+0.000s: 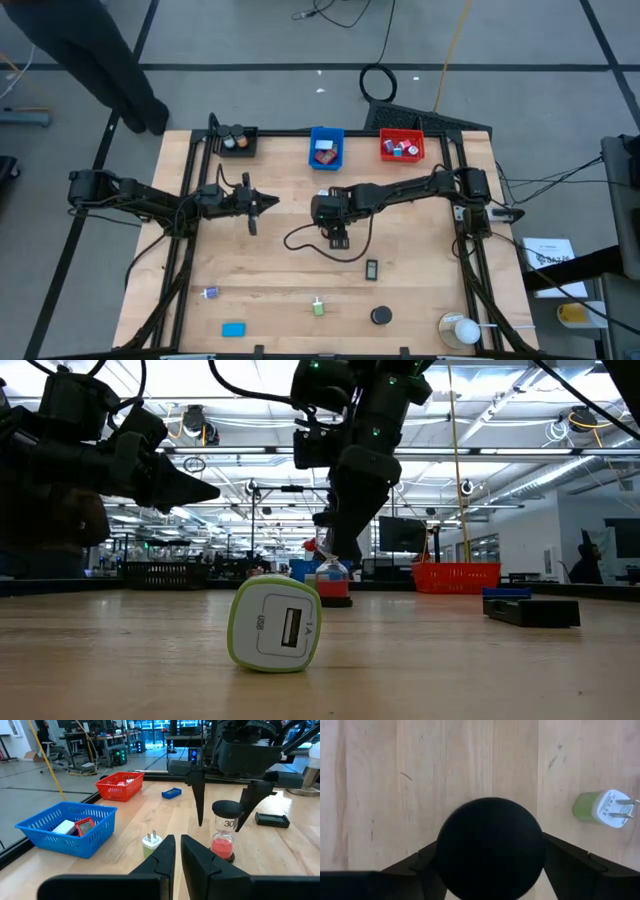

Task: Pick & Place Office items
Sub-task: Put the pink hourglass into the black basket

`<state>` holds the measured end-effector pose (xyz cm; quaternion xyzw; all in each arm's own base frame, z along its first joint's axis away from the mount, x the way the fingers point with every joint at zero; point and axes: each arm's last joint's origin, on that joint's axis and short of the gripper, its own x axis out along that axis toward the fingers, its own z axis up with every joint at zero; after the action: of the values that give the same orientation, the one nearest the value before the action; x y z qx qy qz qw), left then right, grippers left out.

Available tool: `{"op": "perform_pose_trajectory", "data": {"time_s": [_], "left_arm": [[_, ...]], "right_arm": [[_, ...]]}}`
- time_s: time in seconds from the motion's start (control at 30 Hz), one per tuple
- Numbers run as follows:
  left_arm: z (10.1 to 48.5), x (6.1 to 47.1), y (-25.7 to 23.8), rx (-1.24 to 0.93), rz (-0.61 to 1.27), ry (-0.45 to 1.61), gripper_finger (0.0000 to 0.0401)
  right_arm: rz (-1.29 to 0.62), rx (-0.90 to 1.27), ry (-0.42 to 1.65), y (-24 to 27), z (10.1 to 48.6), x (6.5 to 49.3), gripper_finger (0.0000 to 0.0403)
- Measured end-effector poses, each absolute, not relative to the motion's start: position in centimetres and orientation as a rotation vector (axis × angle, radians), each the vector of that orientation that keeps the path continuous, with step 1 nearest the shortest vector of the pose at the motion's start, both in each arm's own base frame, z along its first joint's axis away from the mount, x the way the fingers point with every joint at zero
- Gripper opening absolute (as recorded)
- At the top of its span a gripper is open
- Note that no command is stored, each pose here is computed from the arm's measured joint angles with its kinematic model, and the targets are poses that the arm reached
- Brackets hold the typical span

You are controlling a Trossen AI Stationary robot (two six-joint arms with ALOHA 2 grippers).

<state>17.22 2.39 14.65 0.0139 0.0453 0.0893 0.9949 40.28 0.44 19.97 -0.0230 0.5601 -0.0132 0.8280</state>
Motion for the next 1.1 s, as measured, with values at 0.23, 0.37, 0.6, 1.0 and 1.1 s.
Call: {"op": "perform_pose_trajectory", "data": {"time_s": [0.23,0.37,0.6,1.0,1.1], "left_arm": [[14.6,17.2,2.4,0.024,0.179,0.096,0.0037],[14.6,17.2,2.4,0.02,0.173,0.099,0.0037],[14.3,17.2,2.4,0.002,0.173,0.124,0.0037],[14.3,17.2,2.3,-0.052,0.174,0.118,0.0037],[14.4,17.2,2.4,-0.052,0.176,0.117,0.0037]], "right_arm": [[-0.023,-0.057,1.142,0.7,23.0,39.0,0.028],[-0.026,-0.071,1.082,1.2,26.2,37.4,0.0272],[-0.089,-0.149,1.012,2.3,29.1,32.8,0.0225],[-0.123,-0.108,0.654,1.3,23.4,24.4,0.0078],[-0.153,-0.082,0.53,0.6,22.4,23.0,0.0043]]}}
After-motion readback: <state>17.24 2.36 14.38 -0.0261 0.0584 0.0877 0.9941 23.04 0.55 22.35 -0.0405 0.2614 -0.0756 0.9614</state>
